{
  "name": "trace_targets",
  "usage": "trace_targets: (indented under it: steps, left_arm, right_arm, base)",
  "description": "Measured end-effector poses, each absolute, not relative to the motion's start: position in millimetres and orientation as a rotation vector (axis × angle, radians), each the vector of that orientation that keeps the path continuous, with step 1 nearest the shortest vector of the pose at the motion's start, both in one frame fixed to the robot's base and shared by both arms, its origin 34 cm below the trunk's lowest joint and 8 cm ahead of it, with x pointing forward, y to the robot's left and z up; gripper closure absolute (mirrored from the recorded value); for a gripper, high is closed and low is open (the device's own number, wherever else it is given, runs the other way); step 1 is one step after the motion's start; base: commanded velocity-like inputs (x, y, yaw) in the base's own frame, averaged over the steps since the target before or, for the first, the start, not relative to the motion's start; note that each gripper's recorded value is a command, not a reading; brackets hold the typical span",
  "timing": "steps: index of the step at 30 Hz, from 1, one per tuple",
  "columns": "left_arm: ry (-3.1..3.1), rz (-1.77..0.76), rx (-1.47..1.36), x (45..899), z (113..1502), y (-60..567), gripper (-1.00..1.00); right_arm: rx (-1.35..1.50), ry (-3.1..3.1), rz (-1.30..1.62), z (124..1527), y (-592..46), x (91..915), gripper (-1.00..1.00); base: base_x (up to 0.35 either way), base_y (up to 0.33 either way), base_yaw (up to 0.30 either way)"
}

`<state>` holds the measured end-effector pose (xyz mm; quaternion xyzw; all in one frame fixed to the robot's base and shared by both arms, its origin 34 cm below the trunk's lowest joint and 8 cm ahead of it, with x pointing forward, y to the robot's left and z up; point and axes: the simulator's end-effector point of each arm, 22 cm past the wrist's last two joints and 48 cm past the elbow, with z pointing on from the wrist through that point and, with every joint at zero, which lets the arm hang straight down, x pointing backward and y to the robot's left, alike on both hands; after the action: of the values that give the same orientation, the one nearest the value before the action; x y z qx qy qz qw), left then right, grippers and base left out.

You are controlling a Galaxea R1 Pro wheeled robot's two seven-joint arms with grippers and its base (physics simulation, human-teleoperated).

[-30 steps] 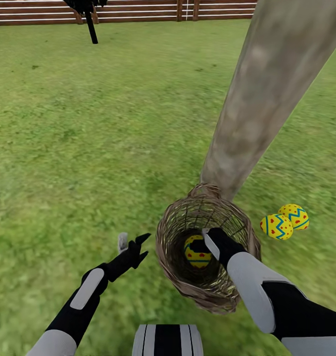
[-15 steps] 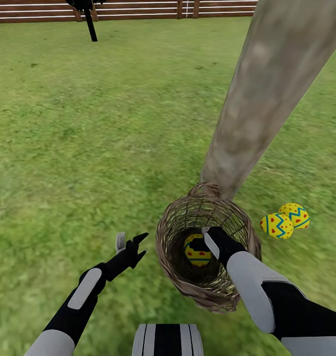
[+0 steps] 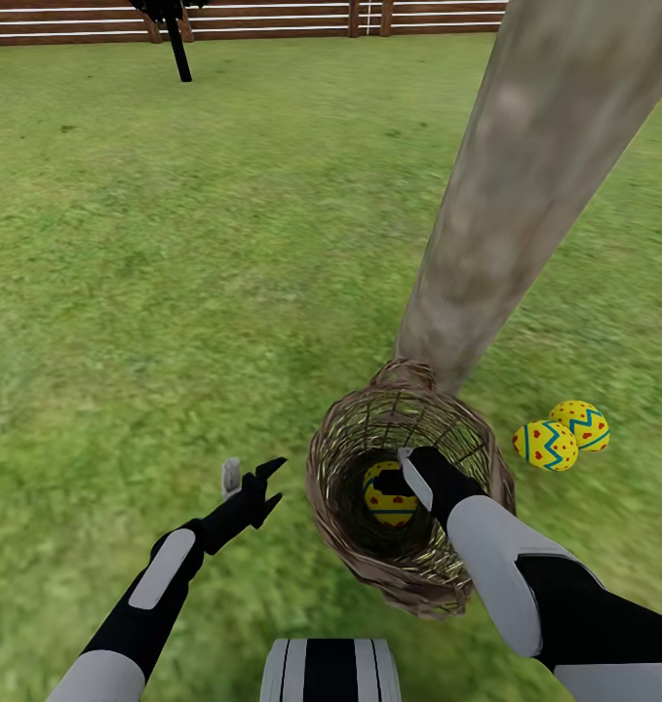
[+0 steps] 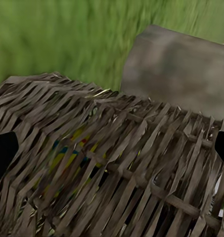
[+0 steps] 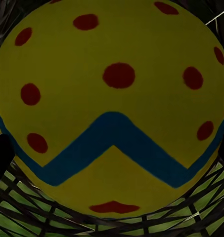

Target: Take the three Easter eggs out of the wicker basket on the lawn in the garden, then place them on the lawn next to a single tree (choose any tree) so that all three eggs are next to the same tree and none are left in the basket.

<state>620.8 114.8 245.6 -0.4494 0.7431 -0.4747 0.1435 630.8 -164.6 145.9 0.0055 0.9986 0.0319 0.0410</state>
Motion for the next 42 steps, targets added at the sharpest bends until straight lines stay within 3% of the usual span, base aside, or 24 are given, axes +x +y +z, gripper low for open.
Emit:
trace_targets:
  steps: [42]
  left_arm:
    - [2.071,-1.401,-1.198,645,309,118,-1.00]
  right_arm:
    - [0.010,2.962,0.095,209,-165,661,1.00]
  base:
    - [-0.022,0.000,0.000]
